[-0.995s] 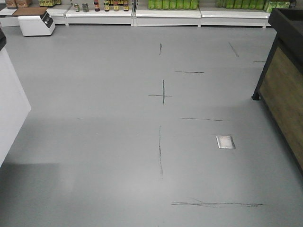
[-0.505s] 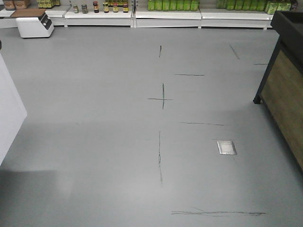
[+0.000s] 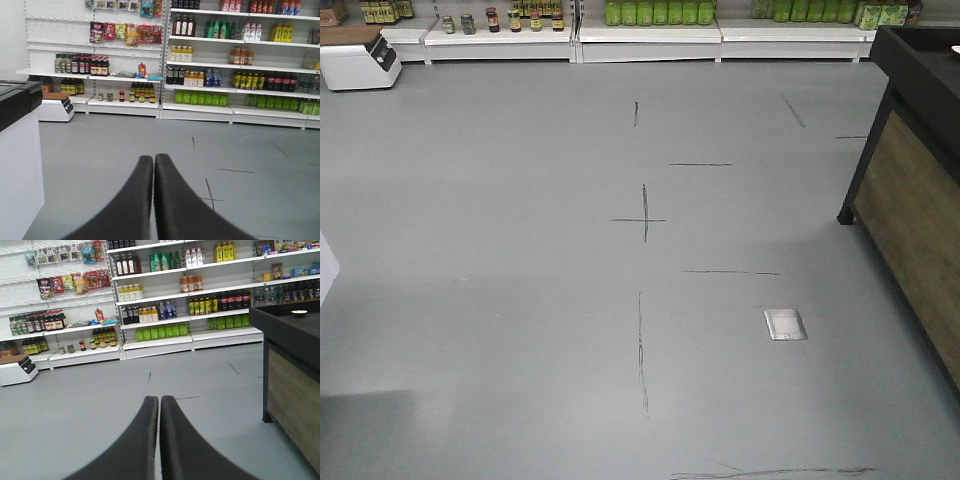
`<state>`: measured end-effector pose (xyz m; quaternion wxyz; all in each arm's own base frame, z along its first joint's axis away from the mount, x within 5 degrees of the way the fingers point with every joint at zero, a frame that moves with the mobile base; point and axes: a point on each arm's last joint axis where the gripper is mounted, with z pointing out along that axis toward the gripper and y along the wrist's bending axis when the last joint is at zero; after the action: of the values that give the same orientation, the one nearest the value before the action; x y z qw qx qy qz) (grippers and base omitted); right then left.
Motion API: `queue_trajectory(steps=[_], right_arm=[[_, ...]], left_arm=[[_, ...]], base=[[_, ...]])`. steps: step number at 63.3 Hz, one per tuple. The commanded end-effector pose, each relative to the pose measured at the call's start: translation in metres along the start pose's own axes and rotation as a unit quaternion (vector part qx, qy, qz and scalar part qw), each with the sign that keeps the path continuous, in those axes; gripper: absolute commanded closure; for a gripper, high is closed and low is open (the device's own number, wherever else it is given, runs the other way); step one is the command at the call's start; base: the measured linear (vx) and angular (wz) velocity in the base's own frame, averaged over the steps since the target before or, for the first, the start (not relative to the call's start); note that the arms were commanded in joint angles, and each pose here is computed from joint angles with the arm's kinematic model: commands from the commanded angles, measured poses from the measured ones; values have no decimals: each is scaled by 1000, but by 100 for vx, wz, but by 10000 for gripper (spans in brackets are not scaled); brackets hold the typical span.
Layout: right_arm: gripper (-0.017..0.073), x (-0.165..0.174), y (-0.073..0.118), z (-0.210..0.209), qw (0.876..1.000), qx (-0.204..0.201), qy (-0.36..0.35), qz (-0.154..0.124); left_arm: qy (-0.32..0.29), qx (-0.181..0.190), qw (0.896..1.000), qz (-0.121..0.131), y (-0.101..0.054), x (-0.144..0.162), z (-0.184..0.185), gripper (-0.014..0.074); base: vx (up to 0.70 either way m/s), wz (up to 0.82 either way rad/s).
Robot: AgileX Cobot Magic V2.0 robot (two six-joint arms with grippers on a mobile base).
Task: Pick three apples into basket with both arms
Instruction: 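Drive the base forward and turn toward the fruit display table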
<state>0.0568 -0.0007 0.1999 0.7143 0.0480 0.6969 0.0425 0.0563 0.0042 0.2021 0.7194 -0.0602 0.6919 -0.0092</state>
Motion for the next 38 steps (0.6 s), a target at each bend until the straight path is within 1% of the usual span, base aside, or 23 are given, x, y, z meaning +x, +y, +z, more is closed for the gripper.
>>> queue_trajectory(steps=[1,38], right_arm=[[561,-3,1,-1,999,-6,-35,-8],[561,-3,1,-1,999,-6,-34,-8]], left_arm=[[-35,4,999,-4,0,0,-1,600],[-35,4,999,-4,0,0,-1,600]], base=[[16,2],[19,3]])
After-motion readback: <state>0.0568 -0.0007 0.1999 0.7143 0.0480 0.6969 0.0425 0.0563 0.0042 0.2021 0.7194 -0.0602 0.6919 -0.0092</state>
